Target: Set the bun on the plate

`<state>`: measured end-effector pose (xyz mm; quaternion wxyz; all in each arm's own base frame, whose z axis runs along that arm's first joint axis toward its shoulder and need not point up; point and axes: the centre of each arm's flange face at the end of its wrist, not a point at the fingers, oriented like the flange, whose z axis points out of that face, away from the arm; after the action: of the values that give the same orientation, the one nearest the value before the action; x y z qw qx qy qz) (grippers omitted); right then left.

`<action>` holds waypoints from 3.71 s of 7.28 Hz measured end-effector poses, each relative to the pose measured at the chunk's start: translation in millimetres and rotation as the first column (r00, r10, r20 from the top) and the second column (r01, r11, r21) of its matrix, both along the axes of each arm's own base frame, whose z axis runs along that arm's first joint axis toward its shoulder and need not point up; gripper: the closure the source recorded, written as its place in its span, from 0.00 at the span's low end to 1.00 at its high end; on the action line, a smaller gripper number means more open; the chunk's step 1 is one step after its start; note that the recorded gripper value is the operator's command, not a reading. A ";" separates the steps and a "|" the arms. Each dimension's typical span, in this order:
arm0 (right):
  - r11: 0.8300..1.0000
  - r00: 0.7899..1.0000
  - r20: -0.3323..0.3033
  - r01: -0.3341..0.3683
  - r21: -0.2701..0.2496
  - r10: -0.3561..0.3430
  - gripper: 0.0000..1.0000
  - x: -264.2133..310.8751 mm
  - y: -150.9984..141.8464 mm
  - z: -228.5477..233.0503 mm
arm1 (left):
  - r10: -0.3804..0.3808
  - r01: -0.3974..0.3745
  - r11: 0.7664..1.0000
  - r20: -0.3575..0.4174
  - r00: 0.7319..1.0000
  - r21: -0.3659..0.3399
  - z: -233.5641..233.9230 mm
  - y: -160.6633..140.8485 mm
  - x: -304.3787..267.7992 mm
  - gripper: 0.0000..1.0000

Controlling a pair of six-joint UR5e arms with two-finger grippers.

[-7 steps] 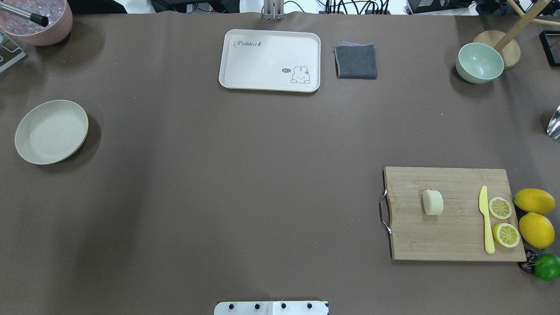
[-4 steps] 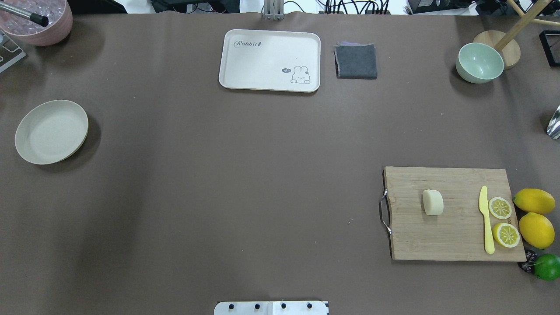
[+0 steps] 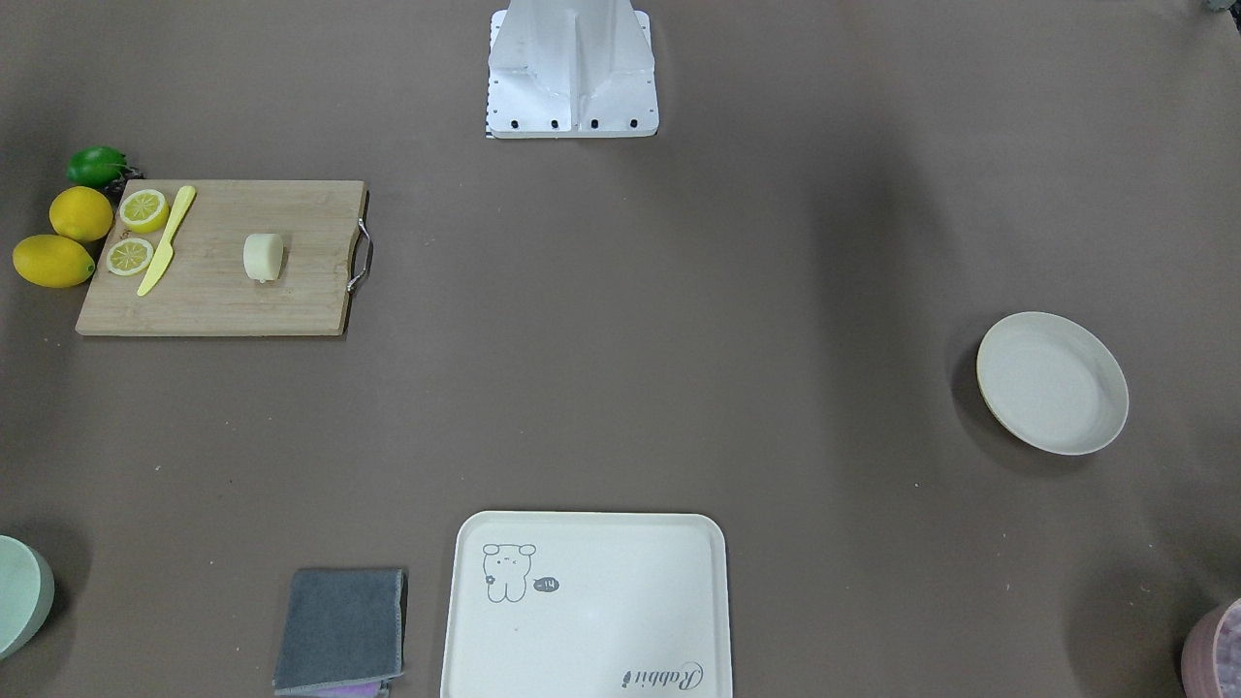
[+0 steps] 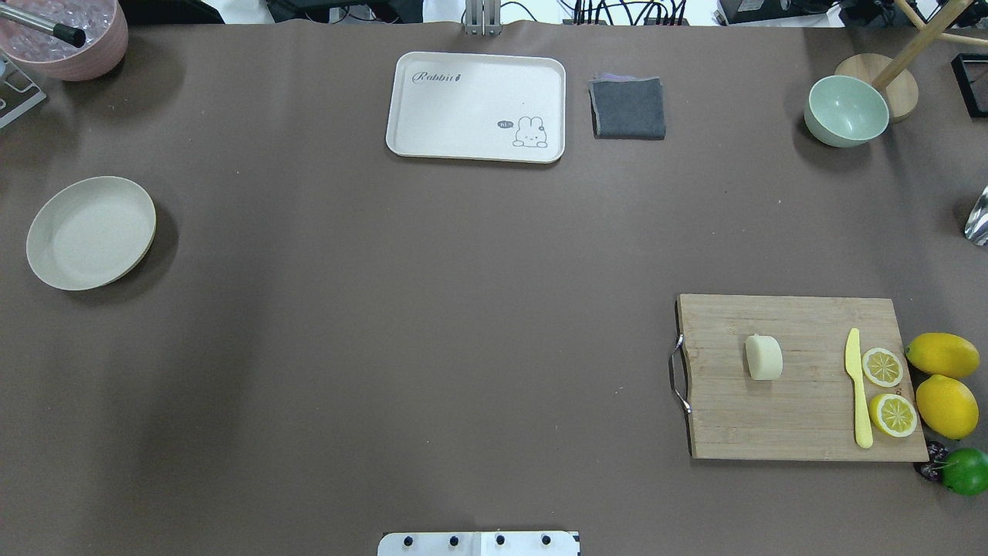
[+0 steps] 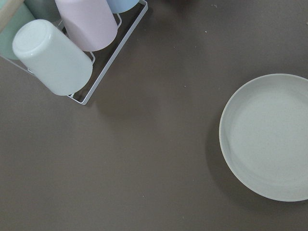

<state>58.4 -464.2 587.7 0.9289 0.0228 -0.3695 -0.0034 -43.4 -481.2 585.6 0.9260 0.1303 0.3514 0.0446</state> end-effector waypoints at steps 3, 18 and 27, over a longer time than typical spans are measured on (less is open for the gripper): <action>1.000 1.000 0.002 -0.010 0.000 0.010 0.00 -0.1 -2.2 -4.3 | -0.005 0.005 1.000 -0.019 1.000 0.023 26.0 -36.5 17.0 0.02; 0.999 0.999 0.004 -0.040 0.010 0.040 0.00 -1.8 -19.9 -23.9 | -0.010 -0.003 0.998 -0.184 0.983 -0.070 106.2 -44.4 199.4 1.00; 0.998 0.999 0.048 -0.008 0.056 0.005 0.00 -18.8 -25.1 -38.2 | -0.226 0.144 0.957 -0.337 0.914 -0.250 -125.7 -103.2 254.3 1.00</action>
<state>39.5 -489.2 549.5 0.9189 0.0504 -0.3912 -0.0103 210.9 -584.4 459.9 0.8539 0.0658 0.5049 -0.1078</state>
